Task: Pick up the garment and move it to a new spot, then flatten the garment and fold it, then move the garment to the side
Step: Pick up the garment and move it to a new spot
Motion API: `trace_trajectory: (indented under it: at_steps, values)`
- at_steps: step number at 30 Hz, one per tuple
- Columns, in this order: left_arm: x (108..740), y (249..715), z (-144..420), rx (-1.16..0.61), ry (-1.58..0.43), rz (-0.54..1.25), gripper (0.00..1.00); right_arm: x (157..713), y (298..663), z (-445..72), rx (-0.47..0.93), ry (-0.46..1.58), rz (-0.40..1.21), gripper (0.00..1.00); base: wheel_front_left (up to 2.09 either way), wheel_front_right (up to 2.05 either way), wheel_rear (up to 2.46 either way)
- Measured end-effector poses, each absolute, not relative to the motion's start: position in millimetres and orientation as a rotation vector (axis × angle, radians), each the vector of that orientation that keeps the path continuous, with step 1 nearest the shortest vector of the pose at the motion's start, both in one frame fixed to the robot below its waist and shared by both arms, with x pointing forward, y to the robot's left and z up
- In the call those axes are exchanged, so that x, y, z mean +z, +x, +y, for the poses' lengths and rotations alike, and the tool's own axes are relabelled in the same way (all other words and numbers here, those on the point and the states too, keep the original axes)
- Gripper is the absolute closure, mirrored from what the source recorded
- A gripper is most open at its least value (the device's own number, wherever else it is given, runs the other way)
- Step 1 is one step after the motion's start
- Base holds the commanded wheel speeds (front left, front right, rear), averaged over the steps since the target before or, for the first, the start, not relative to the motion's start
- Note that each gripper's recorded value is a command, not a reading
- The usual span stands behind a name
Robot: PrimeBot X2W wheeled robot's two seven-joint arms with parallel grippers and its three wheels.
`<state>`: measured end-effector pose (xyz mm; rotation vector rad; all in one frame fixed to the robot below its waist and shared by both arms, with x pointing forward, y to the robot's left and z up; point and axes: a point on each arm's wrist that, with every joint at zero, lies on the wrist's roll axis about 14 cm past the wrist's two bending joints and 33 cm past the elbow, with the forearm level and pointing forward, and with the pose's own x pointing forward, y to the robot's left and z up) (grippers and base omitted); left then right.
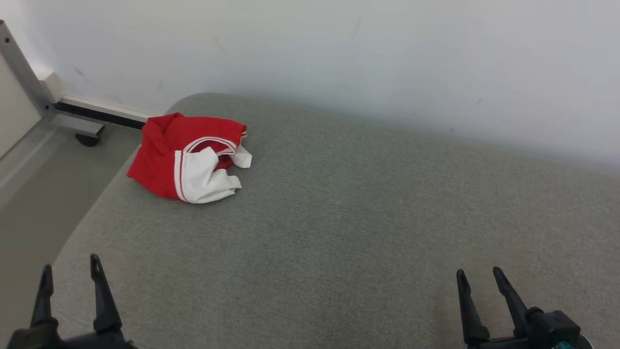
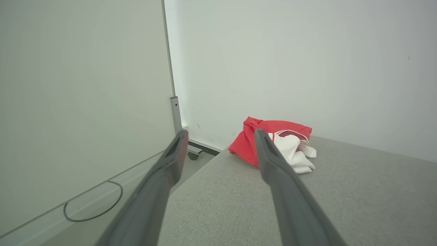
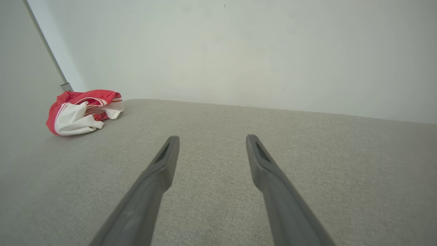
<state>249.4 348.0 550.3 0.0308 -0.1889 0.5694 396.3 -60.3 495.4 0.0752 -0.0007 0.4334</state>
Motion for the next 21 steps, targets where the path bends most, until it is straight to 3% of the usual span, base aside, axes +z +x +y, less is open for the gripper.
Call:
trace_trajectory:
  at_steps: [12, 21]
  values:
    - [603.1, 378.0, 355.2, 0.458, 0.022, -0.319, 0.0, 508.4, 425.6, -118.5, 0.295, 0.067, -0.063, 0.0, 0.0, 0.0, 0.0]
    - [601.1, 468.5, 348.1, 0.392, 0.039, -0.267, 0.0, 489.1, 429.7, -167.3, 0.16, 0.073, -0.032, 0.0, 0.0, 0.0, 0.0]
